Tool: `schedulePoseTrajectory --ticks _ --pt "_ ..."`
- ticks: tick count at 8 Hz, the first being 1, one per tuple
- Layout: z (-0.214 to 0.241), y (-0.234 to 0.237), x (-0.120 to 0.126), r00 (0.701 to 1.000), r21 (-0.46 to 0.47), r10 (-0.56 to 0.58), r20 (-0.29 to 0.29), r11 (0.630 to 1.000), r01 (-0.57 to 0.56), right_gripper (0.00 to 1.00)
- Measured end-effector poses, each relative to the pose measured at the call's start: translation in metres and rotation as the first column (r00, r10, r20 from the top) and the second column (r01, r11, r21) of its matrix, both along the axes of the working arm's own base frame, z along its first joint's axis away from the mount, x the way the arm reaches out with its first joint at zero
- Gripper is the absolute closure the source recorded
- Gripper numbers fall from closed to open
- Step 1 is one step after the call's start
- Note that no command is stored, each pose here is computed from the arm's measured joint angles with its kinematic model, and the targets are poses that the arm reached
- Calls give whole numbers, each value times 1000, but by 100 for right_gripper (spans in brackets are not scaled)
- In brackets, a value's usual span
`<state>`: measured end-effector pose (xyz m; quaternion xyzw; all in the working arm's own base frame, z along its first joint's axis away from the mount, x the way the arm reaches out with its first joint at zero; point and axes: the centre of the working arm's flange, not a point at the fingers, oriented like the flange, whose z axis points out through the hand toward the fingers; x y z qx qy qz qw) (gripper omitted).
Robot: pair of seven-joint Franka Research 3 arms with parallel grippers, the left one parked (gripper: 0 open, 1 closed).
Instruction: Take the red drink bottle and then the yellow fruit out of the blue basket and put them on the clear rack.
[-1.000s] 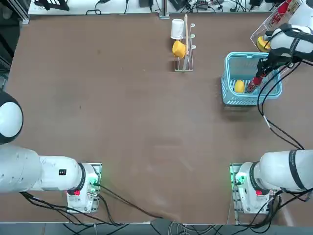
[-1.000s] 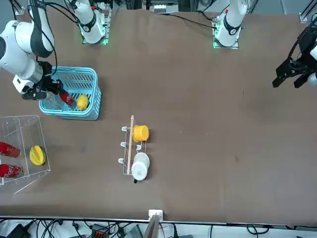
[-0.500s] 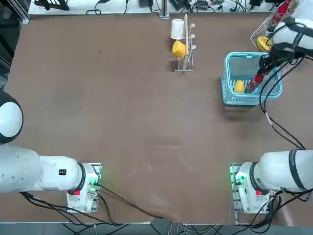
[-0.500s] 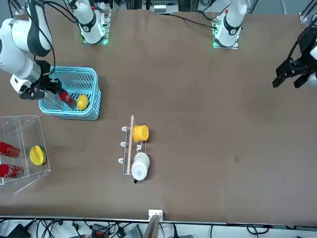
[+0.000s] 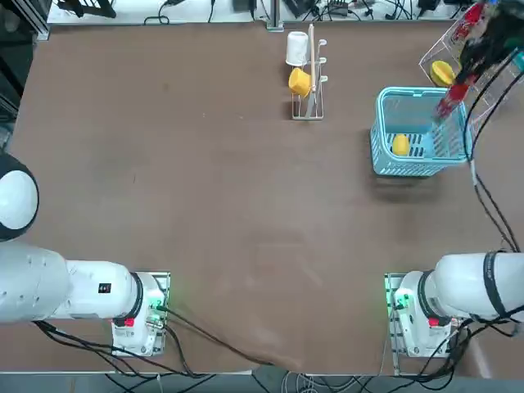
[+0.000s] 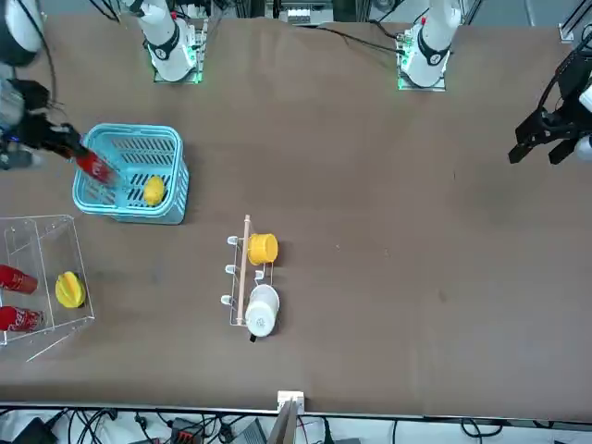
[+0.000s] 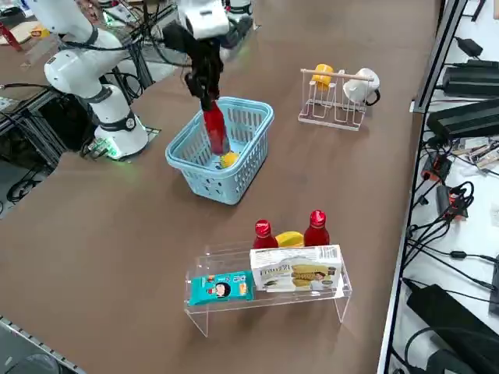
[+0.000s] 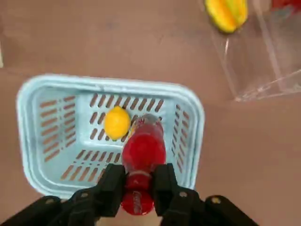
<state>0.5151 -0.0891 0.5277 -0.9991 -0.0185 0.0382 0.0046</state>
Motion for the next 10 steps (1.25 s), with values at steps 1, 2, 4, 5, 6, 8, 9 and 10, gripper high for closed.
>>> schedulePoseTrajectory --ticks 1,2,4,5,6,8,9,10 --pt "19 -2 7 999 -14 2 33 1000 -1 63" --pt "31 -7 17 998 -55 24 53 998 -21 63" --pt "36 -22 44 993 -135 109 50 986 -101 63" --pt "31 -29 60 986 -142 163 38 977 -156 63" --pt "17 -37 73 978 -138 210 16 969 -205 63" --pt "-17 -61 95 957 -135 289 -1 949 -286 63" --pt "-32 -68 104 940 -138 342 1 931 -339 63" --pt "-45 -72 112 927 -143 375 5 918 -371 63"
